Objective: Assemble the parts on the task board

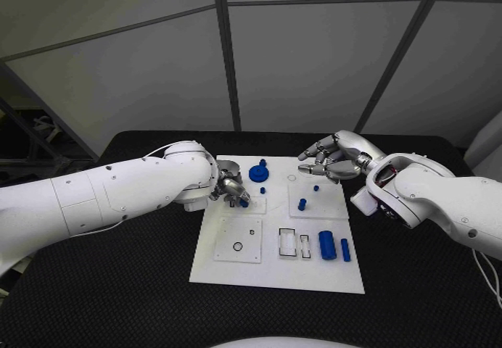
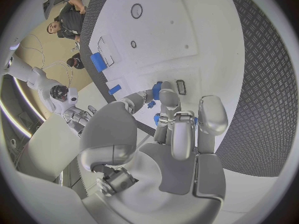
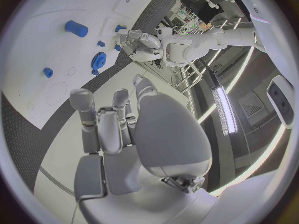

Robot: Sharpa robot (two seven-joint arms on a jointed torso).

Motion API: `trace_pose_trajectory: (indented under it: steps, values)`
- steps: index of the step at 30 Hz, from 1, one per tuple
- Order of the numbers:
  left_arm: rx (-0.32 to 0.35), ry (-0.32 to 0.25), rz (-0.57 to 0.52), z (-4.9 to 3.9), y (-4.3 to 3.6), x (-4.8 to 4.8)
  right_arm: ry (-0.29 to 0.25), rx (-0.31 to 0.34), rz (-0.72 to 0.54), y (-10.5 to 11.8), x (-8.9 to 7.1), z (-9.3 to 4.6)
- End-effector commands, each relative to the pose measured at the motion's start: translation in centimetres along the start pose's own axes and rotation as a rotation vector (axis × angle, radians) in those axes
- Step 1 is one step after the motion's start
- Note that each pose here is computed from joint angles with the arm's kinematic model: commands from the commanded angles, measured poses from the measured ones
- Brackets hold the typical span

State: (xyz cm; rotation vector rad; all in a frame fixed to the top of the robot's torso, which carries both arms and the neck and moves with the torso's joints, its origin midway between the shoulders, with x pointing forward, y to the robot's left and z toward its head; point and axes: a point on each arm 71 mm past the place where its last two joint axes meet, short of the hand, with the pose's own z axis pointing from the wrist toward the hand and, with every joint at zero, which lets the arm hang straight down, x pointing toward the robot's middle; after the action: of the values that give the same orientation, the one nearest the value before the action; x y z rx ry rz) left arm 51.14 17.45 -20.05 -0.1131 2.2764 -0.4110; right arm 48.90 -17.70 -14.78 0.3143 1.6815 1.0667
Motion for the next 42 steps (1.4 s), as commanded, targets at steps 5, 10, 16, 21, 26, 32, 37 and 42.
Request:
trace_pose_trajectory:
  steps: [5,10,16,21,26,32,37,42]
  values:
    - [-0.017,0.03,0.017,0.3,0.15,0.38,0.004,-0.006,-0.002,0.14,-0.03,-0.01]
    - [-0.018,0.033,0.018,0.42,0.09,0.37,0.005,-0.006,-0.002,0.13,-0.03,-0.01]
    - [-0.02,0.036,0.019,0.55,0.03,0.34,0.005,-0.005,-0.002,0.12,-0.03,-0.01]
    - [-0.021,0.037,0.019,0.62,0.0,0.32,0.005,-0.005,-0.003,0.11,-0.05,-0.03]
    - [-0.023,0.034,0.018,0.69,0.0,0.27,0.005,-0.004,-0.003,0.1,-0.05,-0.03]
    - [-0.024,0.031,0.016,0.76,-0.01,0.21,0.005,-0.004,-0.003,0.09,-0.06,-0.03]
    - [-0.023,0.028,0.015,0.8,-0.09,0.2,0.005,-0.003,-0.003,0.08,-0.07,-0.03]
    - [-0.02,0.024,0.013,0.84,-0.23,0.19,0.005,-0.003,-0.003,0.07,-0.08,-0.04]
